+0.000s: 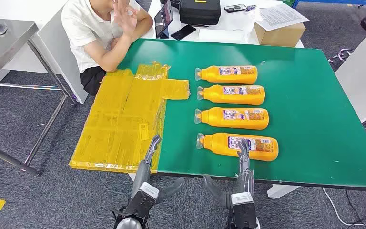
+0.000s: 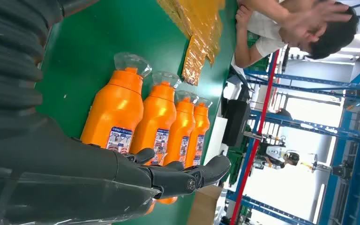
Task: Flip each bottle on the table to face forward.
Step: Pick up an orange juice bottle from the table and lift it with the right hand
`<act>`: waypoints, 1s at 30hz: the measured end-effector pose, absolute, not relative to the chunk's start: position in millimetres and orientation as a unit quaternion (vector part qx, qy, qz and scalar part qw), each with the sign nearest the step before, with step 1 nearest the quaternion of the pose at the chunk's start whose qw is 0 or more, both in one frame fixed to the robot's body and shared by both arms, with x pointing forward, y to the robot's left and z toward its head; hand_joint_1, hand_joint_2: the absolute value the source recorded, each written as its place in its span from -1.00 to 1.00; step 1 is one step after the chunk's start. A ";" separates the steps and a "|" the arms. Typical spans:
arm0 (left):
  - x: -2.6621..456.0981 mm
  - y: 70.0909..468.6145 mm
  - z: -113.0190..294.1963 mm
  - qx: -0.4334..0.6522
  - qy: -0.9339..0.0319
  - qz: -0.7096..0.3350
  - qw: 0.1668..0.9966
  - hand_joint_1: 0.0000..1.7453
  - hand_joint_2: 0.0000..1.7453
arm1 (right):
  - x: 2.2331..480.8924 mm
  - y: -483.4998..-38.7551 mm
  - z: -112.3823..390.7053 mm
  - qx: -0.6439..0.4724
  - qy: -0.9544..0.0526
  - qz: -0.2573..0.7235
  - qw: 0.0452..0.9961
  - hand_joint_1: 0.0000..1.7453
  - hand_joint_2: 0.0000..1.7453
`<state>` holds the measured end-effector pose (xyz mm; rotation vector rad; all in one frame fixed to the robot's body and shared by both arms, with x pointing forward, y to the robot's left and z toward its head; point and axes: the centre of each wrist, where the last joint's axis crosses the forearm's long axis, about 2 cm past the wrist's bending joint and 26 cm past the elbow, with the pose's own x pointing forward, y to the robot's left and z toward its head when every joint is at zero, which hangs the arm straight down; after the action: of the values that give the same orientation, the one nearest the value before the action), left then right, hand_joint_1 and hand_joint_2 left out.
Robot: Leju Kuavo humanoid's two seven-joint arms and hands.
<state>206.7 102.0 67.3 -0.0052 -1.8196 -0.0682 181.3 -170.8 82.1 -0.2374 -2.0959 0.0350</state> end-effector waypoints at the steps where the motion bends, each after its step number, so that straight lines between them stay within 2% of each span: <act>1: 206.3 102.3 67.2 -0.002 -0.789 -0.030 0.614 -1.00 1.00 | 181.6 -171.4 82.1 -0.105 -0.864 0.021 0.492 -1.00 1.00; 6: 202.9 103.7 65.5 -0.002 -0.784 -0.034 0.620 -1.00 1.00 | 190.9 -185.1 80.1 -0.216 -0.848 0.127 0.466 -1.00 1.00; 14: 198.9 106.5 62.5 -0.002 -0.775 -0.047 0.630 -1.00 1.00 | 208.4 -220.2 70.4 -0.328 -0.800 0.257 0.432 -1.00 1.00; 24: 201.2 103.7 64.8 -0.029 -0.768 -0.076 0.635 -1.00 1.00 | 249.2 -292.3 52.4 -0.434 -0.710 0.326 0.448 -1.00 1.00; 30: 205.6 101.4 69.1 -0.039 -0.769 -0.087 0.632 -1.00 1.00 | 264.4 -309.4 44.9 -0.447 -0.672 0.364 0.465 -1.00 1.00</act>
<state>205.6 101.4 69.1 -0.0891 -1.7595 -0.1989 264.4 -309.4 44.9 -1.0982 -1.6497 0.8929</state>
